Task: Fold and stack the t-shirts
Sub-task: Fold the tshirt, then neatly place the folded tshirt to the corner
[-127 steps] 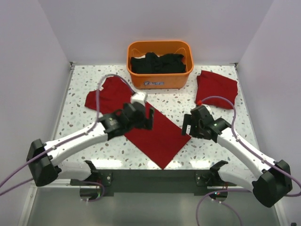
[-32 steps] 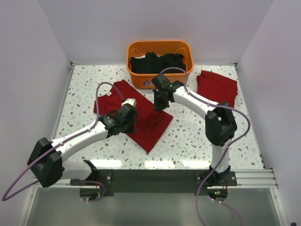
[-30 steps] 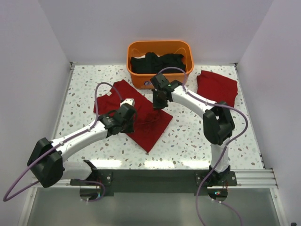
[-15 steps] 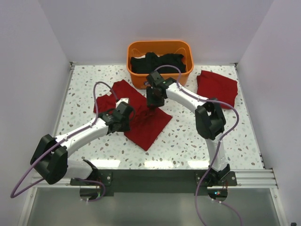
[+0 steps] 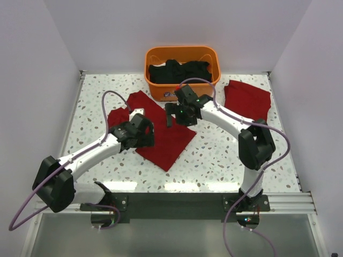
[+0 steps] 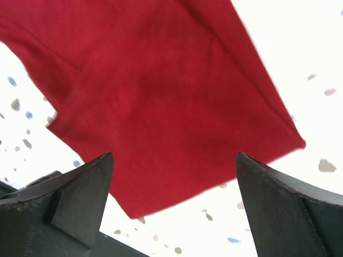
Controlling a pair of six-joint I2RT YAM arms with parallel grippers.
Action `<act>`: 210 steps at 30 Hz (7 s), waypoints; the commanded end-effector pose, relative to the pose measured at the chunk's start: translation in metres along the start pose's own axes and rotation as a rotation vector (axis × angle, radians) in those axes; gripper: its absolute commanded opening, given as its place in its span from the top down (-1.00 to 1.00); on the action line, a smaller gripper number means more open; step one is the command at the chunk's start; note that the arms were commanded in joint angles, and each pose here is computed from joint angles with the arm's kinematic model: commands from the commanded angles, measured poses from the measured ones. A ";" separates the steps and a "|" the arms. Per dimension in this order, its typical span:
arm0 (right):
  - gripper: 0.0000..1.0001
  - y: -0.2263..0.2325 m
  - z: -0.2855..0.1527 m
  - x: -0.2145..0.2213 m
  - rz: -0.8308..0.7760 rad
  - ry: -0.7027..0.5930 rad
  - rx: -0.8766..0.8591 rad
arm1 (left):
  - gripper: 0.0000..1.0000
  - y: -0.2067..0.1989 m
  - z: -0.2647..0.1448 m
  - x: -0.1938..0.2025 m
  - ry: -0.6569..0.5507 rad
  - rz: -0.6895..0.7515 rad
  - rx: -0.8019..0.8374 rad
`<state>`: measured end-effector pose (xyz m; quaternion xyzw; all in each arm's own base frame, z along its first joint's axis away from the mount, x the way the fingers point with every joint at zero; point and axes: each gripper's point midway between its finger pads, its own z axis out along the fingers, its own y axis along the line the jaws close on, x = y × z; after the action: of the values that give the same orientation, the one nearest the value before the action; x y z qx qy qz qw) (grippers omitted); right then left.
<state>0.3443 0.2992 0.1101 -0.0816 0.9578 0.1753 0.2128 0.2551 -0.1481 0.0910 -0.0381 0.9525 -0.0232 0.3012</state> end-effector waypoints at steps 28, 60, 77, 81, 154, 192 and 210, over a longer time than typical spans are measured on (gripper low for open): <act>-0.37 -0.091 0.040 0.035 0.328 -0.020 0.152 | -0.67 -0.124 -0.003 0.098 0.140 0.423 0.370; 1.00 -0.170 -0.076 0.086 0.167 -0.024 0.498 | 1.00 -0.240 -0.100 0.147 0.238 0.551 0.810; 1.00 -0.118 -0.141 0.026 0.035 -0.097 0.324 | 1.00 -0.191 -0.125 0.050 0.017 0.353 0.676; 1.00 -0.095 -0.134 0.000 0.015 -0.124 0.270 | 1.00 -0.165 -0.113 0.026 -0.025 0.306 0.616; -0.97 -0.003 0.061 0.031 -0.164 -0.053 -0.025 | -1.00 0.026 0.011 0.004 -0.009 -0.388 0.028; -0.71 -0.034 0.024 0.082 0.013 -0.070 0.266 | -1.00 0.068 -0.031 -0.016 -0.136 -0.337 -0.111; 0.93 -0.079 0.033 0.047 -0.189 -0.223 0.408 | -1.00 0.098 -0.057 -0.033 -0.217 -0.330 -0.256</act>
<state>0.3038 0.2737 0.0223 -0.0826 0.9527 0.0459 0.2889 0.2399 -0.0633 0.1253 -0.2231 0.9081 0.0223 0.3536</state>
